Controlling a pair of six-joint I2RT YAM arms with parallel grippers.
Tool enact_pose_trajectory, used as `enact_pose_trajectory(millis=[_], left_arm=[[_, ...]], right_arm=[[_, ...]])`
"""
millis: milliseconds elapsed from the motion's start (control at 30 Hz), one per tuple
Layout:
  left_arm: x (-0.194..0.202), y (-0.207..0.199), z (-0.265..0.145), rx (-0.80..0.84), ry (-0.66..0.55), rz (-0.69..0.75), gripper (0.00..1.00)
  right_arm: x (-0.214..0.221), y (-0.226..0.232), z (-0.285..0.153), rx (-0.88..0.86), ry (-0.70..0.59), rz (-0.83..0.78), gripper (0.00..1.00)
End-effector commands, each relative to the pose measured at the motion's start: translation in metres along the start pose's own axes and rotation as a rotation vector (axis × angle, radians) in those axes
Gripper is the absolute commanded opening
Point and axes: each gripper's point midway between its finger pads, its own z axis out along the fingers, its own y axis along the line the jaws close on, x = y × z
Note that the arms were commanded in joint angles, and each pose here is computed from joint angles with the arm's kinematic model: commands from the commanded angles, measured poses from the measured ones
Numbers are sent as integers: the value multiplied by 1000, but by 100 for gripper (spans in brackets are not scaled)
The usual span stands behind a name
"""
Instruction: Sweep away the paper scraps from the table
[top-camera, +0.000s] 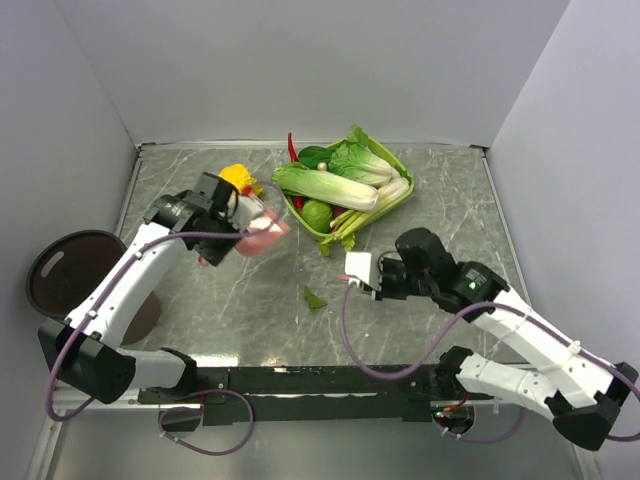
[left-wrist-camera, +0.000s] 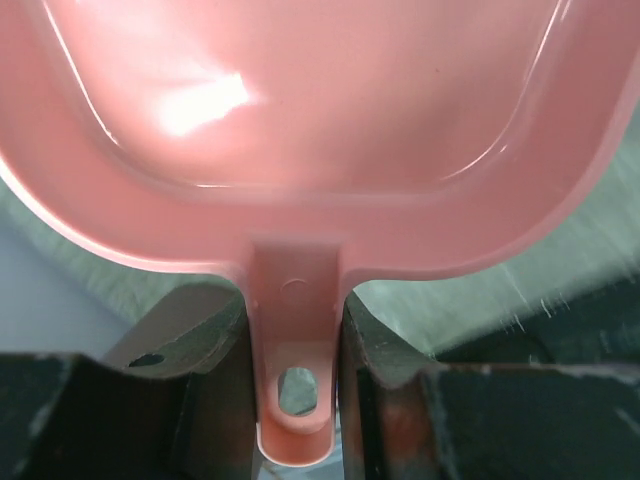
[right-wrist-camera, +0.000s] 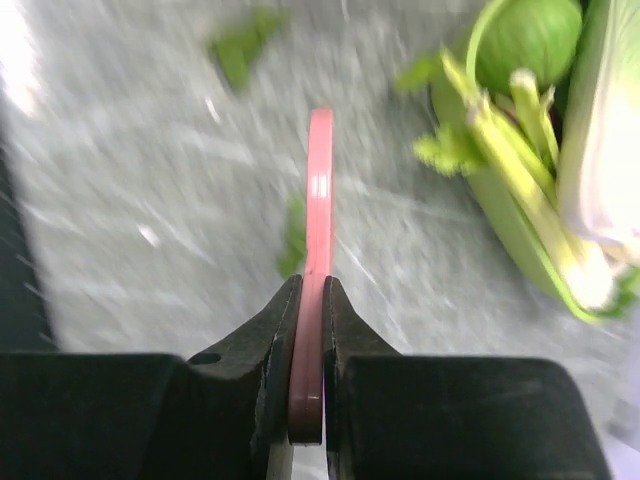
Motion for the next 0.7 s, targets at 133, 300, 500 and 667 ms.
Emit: enact_pose_trajectory(millis=[133, 300, 500, 667], left_arm=[[-7, 103, -40, -434, -147, -396, 1], [-10, 105, -51, -441, -164, -403, 1], [-8, 107, -73, -470, -188, -374, 1], [-4, 99, -68, -427, -172, -321, 1]], right_arm=[[-70, 7, 28, -204, -167, 292, 0], [-106, -7, 61, -309, -182, 333, 0], [-123, -27, 108, -362, 0, 789, 0], [-90, -22, 115, -277, 112, 983, 0]])
